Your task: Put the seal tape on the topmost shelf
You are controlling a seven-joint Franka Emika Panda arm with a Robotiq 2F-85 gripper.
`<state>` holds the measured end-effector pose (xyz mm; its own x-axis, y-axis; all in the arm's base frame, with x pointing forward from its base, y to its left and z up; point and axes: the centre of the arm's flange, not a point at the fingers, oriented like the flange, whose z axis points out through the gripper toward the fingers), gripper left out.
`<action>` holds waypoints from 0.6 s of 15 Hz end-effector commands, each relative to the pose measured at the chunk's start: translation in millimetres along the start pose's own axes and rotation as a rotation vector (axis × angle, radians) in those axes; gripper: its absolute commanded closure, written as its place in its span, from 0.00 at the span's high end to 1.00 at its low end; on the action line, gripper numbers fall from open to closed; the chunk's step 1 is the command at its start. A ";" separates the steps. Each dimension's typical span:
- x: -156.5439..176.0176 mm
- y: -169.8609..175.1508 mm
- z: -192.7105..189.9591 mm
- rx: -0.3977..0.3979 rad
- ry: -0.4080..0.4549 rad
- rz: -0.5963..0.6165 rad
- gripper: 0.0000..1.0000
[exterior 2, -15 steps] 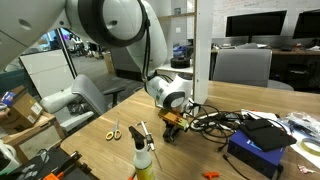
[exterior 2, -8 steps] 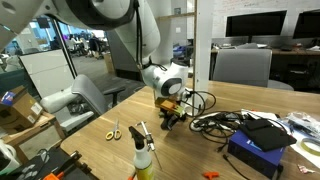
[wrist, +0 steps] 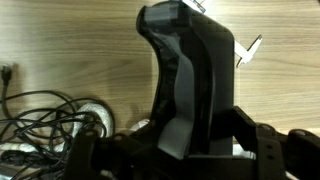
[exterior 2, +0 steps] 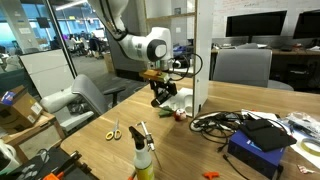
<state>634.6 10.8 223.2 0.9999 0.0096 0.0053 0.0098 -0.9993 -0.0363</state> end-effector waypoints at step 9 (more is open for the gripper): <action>-60.3 -90.6 -244.0 -0.374 0.191 0.076 0.40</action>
<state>591.0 69.0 402.2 0.9890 -0.0311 0.1445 -0.0662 -0.9673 0.2449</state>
